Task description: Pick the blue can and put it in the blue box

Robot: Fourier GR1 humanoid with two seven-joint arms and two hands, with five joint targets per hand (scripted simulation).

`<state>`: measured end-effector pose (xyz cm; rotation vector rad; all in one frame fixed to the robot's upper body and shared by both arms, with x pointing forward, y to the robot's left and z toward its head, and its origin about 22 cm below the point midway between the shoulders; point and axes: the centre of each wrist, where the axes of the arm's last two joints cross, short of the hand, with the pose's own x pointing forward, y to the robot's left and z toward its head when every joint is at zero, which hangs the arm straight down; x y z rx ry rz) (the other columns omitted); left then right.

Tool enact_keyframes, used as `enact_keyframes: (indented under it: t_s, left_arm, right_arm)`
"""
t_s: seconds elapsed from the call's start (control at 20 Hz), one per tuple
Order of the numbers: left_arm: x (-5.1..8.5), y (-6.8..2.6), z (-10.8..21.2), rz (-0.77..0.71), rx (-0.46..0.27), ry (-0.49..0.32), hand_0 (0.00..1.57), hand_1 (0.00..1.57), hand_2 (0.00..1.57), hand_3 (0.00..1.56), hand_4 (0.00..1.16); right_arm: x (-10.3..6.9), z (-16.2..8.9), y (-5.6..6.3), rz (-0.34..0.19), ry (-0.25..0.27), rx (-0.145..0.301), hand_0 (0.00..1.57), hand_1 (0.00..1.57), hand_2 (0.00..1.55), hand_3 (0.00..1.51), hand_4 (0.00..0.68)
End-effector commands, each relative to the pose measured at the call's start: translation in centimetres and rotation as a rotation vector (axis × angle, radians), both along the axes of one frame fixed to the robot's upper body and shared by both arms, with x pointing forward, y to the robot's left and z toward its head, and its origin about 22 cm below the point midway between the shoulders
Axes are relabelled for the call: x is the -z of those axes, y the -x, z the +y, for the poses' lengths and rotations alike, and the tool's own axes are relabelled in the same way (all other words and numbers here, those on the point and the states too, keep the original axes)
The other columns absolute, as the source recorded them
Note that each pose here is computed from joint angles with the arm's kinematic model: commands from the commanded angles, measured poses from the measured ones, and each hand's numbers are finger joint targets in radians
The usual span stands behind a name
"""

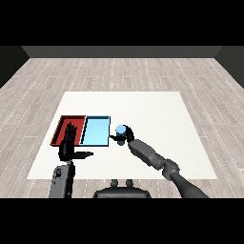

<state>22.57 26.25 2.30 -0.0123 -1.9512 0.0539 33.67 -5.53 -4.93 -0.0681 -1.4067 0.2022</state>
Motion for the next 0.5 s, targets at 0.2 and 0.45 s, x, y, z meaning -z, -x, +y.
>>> enact_keyframes:
  t_s: [0.2, 0.45]
  left_arm:
    - [0.6, 0.39, -0.2, -0.005, 0.009, 0.029, 0.0, 0.0, 0.0, 0.0, 0.0]
    - [0.2, -0.41, -1.7, 0.016, 0.06, 0.01, 0.0, 0.0, 0.0, 0.0, 0.0]
  right_arm:
    - [0.0, 0.8, 0.7, -0.021, 0.049, -0.003, 1.52, 1.52, 1.51, 1.45, 0.55]
    - [-1.9, -0.1, -1.3, -0.139, 0.035, -0.08, 1.49, 1.49, 1.46, 1.4, 0.562]
